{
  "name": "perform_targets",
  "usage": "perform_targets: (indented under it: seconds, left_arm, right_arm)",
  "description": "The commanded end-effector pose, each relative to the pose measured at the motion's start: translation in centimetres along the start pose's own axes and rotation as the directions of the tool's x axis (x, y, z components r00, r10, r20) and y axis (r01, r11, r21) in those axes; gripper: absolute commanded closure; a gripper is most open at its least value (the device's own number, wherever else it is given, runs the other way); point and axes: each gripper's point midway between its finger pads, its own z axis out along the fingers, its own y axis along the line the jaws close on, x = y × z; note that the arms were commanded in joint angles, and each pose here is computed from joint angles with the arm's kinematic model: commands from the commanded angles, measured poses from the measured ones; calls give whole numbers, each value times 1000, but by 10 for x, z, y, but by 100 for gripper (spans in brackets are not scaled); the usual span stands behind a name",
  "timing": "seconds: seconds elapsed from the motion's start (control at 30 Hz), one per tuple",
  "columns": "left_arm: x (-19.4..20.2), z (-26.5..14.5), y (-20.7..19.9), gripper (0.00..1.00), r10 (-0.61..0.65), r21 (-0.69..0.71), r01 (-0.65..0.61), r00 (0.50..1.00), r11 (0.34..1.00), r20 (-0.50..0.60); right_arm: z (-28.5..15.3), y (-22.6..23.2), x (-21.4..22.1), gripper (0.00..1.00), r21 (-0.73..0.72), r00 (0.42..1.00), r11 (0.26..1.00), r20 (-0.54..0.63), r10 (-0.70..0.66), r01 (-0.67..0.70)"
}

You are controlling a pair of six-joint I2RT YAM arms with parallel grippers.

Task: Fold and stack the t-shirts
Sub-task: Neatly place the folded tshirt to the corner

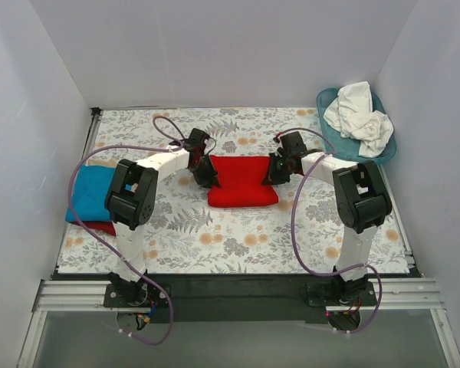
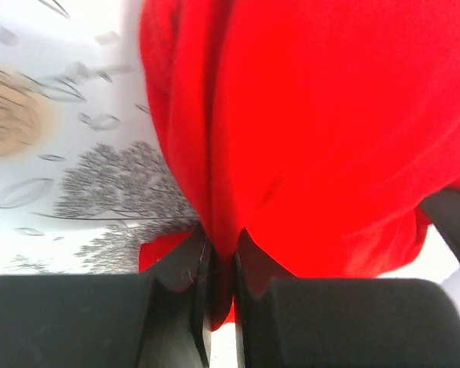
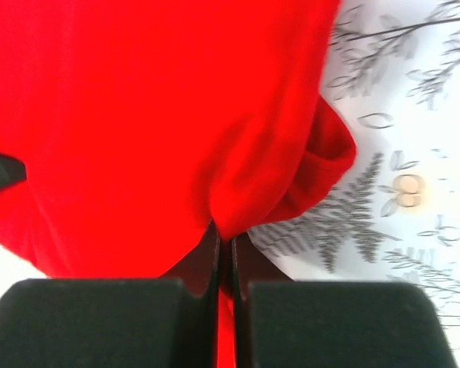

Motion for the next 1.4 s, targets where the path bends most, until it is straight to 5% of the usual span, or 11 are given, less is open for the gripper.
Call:
perform_targets:
  seconds: [0.0, 0.33, 0.57, 0.93, 1.03, 1.37]
  left_arm:
    - [-27, -18, 9, 100, 34, -91, -27, 996, 995, 84]
    - [-71, -110, 27, 100, 64, -198, -7, 958, 980, 281]
    - [-83, -176, 72, 100, -10, -255, 117, 923, 960, 386]
    - [-51, -248, 169, 100, -220, -271, 416, 812, 868, 541]
    - [-36, -261, 191, 100, -273, -258, 496, 762, 829, 587]
    - [-5, -282, 226, 100, -361, -201, 630, 644, 750, 674]
  right_arm:
    - [-17, 40, -20, 99, -69, 998, 997, 62, -11, 16]
    - [-48, 155, -50, 99, -255, 983, 959, 163, -80, 121]
    - [-42, 242, -58, 99, -384, 972, 900, 180, -148, 208]
    - [-13, 378, -71, 99, -585, 903, 690, 323, -283, 426]
    - [-14, 407, -71, 99, -625, 870, 611, 415, -267, 485]
    - [-9, 476, -51, 99, -643, 807, 529, 571, -151, 554]
